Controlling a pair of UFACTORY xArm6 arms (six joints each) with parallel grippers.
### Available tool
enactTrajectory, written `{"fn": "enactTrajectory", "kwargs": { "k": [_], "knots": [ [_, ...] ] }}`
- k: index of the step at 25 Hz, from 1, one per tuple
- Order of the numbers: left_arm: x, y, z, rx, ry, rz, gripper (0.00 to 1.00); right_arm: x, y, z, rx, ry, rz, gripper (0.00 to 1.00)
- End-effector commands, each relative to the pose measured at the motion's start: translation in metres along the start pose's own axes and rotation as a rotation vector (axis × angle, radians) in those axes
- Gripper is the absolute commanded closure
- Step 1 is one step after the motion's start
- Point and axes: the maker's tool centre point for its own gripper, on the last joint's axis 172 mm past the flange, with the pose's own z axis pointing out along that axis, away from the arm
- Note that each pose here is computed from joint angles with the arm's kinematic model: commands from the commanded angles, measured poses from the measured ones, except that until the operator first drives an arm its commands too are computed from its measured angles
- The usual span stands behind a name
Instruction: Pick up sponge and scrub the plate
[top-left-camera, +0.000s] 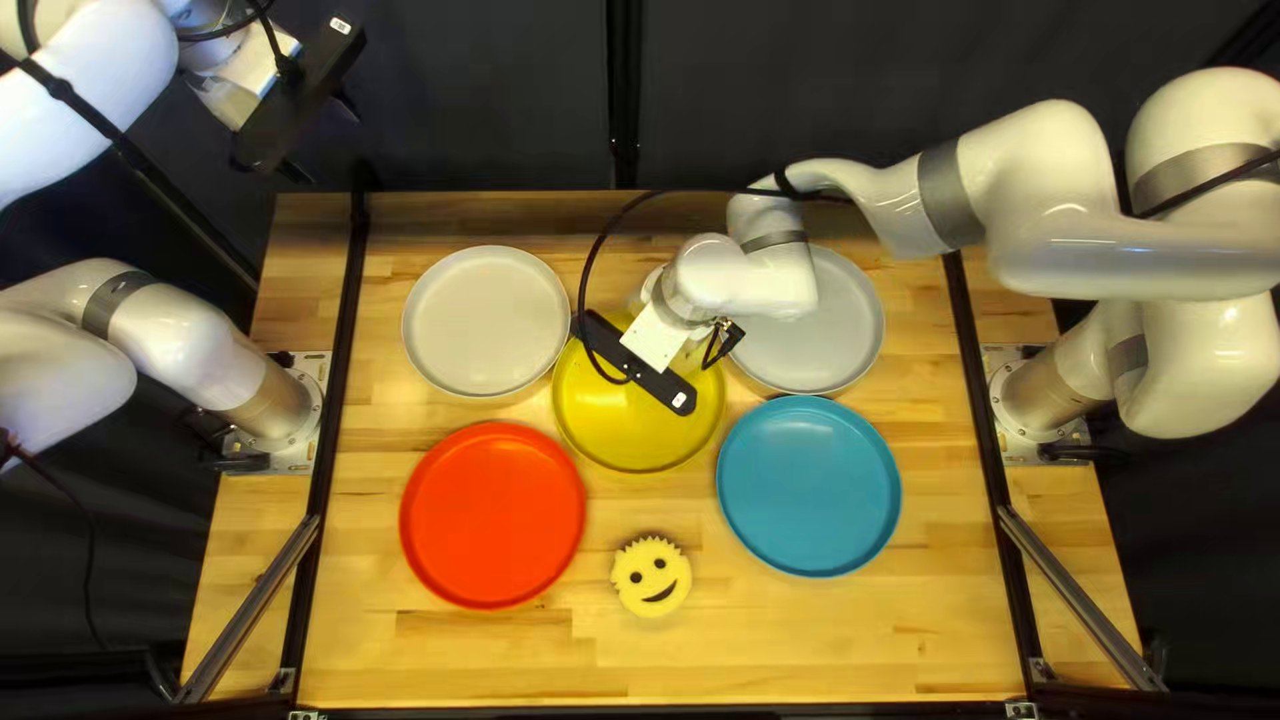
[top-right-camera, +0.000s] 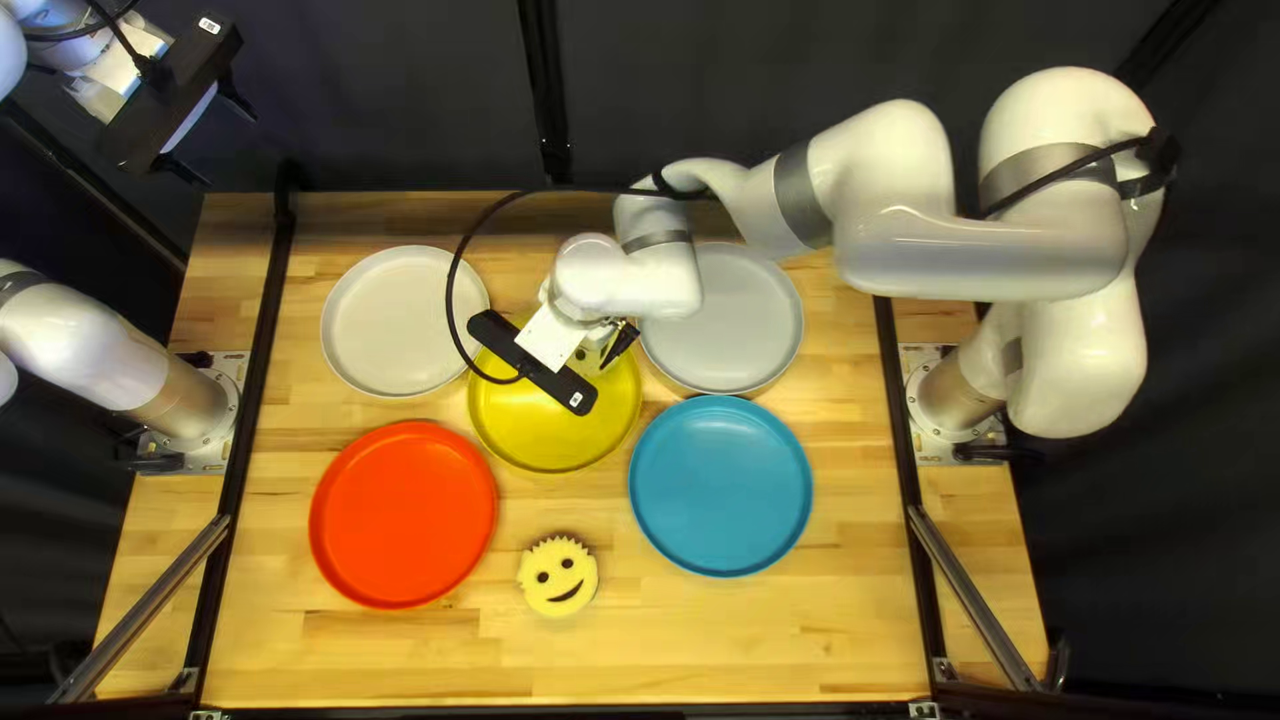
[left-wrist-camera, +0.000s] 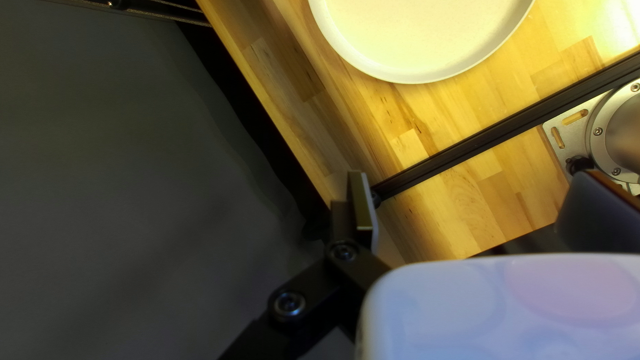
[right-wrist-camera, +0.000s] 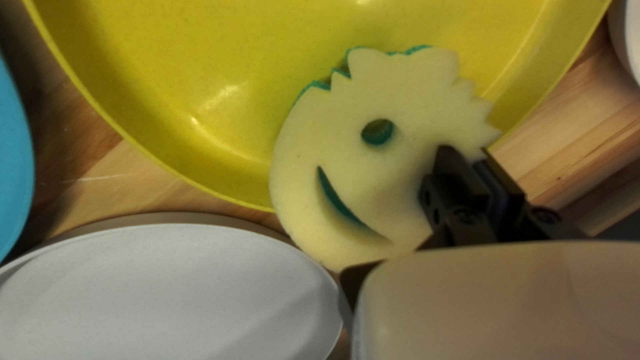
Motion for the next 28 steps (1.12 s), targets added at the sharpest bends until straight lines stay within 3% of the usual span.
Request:
{"fn": "enactTrajectory", "kwargs": {
  "k": [1, 7, 12, 21, 28],
  "knots": [
    [0.0, 0.0, 0.0, 0.0, 0.0, 0.0, 0.0, 0.026, -0.012, -0.007, -0.004, -0.008, -0.025, 1.0],
    [0.0, 0.0, 0.0, 0.0, 0.0, 0.0, 0.0, 0.042, -0.019, -0.012, -0.013, -0.019, -0.059, 1.0],
    [0.0, 0.0, 0.0, 0.0, 0.0, 0.0, 0.0, 0.008, -0.006, -0.001, 0.0, -0.015, -0.052, 1.0],
    [0.0, 0.0, 0.0, 0.0, 0.0, 0.0, 0.0, -0.034, 0.008, 0.002, -0.006, 0.032, -0.074, 1.0],
    [0.0, 0.0, 0.0, 0.0, 0.0, 0.0, 0.0, -0.018, 0.0, 0.007, -0.008, 0.055, -0.116, 1.0]
  ]
}}
